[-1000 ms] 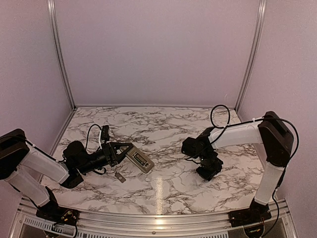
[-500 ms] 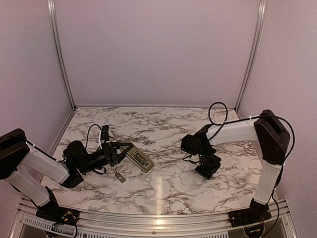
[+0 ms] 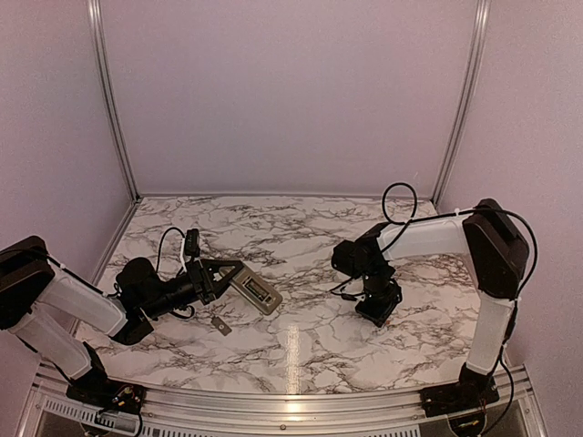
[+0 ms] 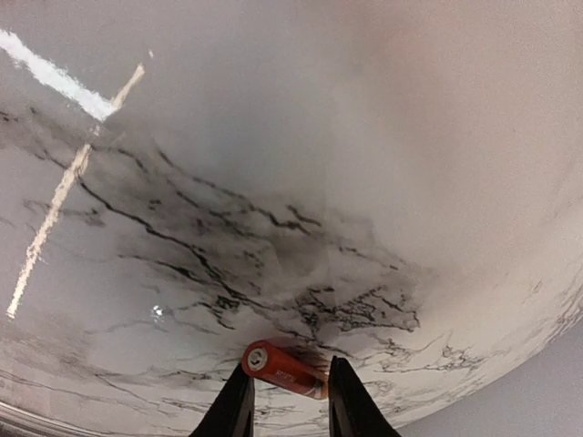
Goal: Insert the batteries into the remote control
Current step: Pick up the battery at the center of the board, then place the battery in the battery compartment.
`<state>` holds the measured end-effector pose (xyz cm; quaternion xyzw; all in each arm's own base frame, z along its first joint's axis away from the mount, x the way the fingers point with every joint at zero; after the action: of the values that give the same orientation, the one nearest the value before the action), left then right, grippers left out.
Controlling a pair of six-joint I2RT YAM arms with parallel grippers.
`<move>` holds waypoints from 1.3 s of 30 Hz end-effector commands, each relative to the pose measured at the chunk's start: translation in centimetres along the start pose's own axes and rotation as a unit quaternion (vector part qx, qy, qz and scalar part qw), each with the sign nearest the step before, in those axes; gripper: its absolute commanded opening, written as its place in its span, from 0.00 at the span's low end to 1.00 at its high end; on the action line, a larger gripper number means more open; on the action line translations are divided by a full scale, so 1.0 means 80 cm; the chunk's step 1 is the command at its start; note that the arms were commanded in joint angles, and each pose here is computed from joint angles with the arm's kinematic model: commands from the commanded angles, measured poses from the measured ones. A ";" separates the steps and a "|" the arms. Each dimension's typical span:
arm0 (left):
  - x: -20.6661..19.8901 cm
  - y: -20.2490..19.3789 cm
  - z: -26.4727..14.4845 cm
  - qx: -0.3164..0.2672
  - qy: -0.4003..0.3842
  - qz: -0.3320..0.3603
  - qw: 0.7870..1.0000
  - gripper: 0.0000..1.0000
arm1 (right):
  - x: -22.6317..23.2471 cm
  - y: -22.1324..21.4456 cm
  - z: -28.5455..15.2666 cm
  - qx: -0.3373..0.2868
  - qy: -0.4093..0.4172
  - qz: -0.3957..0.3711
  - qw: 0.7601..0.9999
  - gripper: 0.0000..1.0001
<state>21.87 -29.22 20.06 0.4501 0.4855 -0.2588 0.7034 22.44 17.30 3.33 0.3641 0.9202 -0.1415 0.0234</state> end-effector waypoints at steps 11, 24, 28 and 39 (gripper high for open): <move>-0.070 0.028 -0.013 -0.053 -0.115 0.046 0.991 0.00 | 0.019 0.060 0.019 -0.076 0.059 0.012 0.995 0.02; -0.043 0.024 -0.022 -0.053 -0.043 0.043 0.997 0.00 | 0.061 0.165 -0.231 -0.371 0.043 0.003 0.928 0.00; -0.043 0.025 -0.027 -0.055 -0.036 0.039 0.997 0.00 | 0.098 0.178 -0.309 -0.448 0.039 -0.021 0.893 0.00; -0.034 0.028 -0.027 -0.058 0.001 0.031 0.998 0.00 | 0.121 0.150 -0.414 -0.549 0.093 -0.027 0.830 0.00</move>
<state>21.11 -26.50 23.76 0.4190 0.4690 -0.2185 0.7462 26.42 40.25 27.69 0.2850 0.8728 0.3706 0.1404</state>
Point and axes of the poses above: each gripper's point midway between its finger pads, its own z axis out along the fingers, its own x axis along the line the jaws close on, y = z × x, the point moved 2 cm from there along -z, back along the fingers, and after that the axes turned 1 degree about -z, right-handed, at the moved point
